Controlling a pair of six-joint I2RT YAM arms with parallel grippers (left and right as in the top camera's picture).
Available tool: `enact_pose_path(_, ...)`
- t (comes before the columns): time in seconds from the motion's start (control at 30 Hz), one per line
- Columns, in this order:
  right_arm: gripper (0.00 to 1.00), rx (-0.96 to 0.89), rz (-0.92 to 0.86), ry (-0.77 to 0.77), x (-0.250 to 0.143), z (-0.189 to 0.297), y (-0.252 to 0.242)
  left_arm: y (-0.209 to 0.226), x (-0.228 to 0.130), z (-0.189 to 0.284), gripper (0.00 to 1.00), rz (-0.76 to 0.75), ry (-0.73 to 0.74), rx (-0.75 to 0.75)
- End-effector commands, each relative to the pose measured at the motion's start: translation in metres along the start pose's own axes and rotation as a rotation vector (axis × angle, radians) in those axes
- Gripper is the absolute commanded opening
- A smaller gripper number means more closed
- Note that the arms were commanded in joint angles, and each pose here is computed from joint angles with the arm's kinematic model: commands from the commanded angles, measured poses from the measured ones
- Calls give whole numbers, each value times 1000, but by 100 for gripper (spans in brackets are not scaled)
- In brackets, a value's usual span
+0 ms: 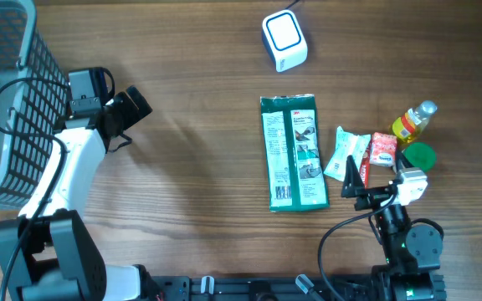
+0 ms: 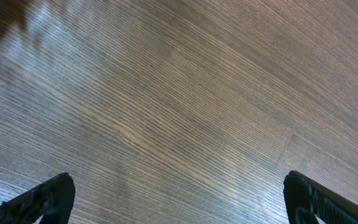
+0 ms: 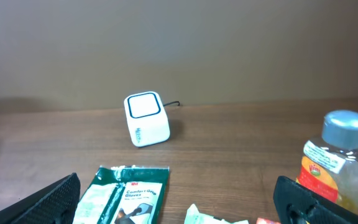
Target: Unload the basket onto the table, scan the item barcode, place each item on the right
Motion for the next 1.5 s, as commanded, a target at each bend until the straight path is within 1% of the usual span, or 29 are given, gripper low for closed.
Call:
enact_pose_path(0.0, 100, 26, 45, -15, 2, 1, 3, -3, 8, 6, 100, 1, -30, -7)
enact_pose_path(0.83, 100, 25, 45, -15, 2, 1, 3, -3, 8, 6, 100, 1, -30, -6)
enact_pose_path(0.97, 100, 25, 45, -15, 2, 1, 3, -8, 14, 20, 100, -2, -64, -32)
enact_pose_path(1.03, 100, 25, 45, -15, 3, 1, 3, -13, 20, 39, 100, -3, -106, -62)
enact_pose_path(1.07, 99, 25, 45, -15, 3, 1, 3, -17, 25, 63, 100, -4, -153, -94)
enact_pose_path(1.13, 100, 25, 45, -15, 2, 1, 3, -22, 30, 94, 100, -5, -217, -139)
enact_pose_path(1.23, 100, 25, 45, -15, 2, 1, 3, -29, 38, 156, 100, -9, -361, -241)
enact_pose_path(1.27, 100, 25, 45, -15, 2, 1, 3, -30, 39, 184, 100, -10, -426, -286)
enact_pose_path(1.47, 100, 25, 45, -15, 2, 1, 3, -20, 27, 290, 100, -11, -687, -436)
Point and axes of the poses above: each gripper's point midway between its finger pads, its own z axis back along the fingers, its own y axis along the line the jaws close on, x = y × z, the point moved 3 cm from there along z, back along the fingers, and after that the axes turned 8 degrees about z, right-handed, at the moved point
